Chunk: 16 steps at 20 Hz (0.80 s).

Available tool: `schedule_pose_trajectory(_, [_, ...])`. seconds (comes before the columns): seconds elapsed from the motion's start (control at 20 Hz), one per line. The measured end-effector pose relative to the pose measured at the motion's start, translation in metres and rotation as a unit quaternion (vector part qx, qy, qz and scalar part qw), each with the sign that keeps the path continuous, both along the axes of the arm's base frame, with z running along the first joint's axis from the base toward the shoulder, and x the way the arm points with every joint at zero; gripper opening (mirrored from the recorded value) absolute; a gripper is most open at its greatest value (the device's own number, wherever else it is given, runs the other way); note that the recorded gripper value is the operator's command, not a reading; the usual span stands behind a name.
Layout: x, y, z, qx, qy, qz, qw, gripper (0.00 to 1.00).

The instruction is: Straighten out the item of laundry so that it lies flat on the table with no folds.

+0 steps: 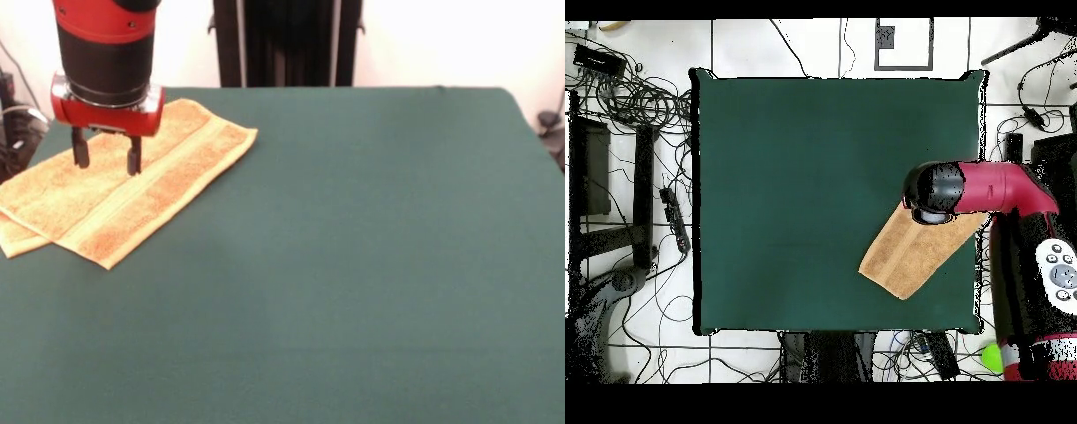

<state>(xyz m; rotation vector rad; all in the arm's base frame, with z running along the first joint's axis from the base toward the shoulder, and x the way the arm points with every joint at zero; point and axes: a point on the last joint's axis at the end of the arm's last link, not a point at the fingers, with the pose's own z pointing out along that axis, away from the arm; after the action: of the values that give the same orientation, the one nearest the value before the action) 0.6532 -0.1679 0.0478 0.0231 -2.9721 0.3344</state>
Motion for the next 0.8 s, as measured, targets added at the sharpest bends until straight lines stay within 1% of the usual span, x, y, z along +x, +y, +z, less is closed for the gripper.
schedule_pose_trajectory(0.25, [-0.006, 0.02, -0.003, -0.017, 0.013, -0.01, 0.9997, 1.0])
schedule_pose_trajectory(0.3, [-0.008, 0.033, -0.005, -0.022, 0.015, -0.018, 0.9995, 1.0])
schedule_pose_trajectory(0.4, [-0.008, 0.043, -0.005, -0.026, 0.016, -0.026, 0.9992, 1.0])
schedule_pose_trajectory(0.5, [-0.008, 0.059, -0.005, -0.032, 0.015, -0.042, 0.9985, 1.0])
schedule_pose_trajectory(0.65, [-0.008, 0.075, -0.003, -0.038, 0.012, -0.06, 0.9974, 1.0])
schedule_pose_trajectory(0.75, [-0.008, 0.08, -0.003, -0.04, 0.012, -0.068, 0.9968, 1.0])
schedule_pose_trajectory(0.8, [-0.011, 0.087, -0.005, -0.045, 0.013, -0.079, 0.9957, 1.0])
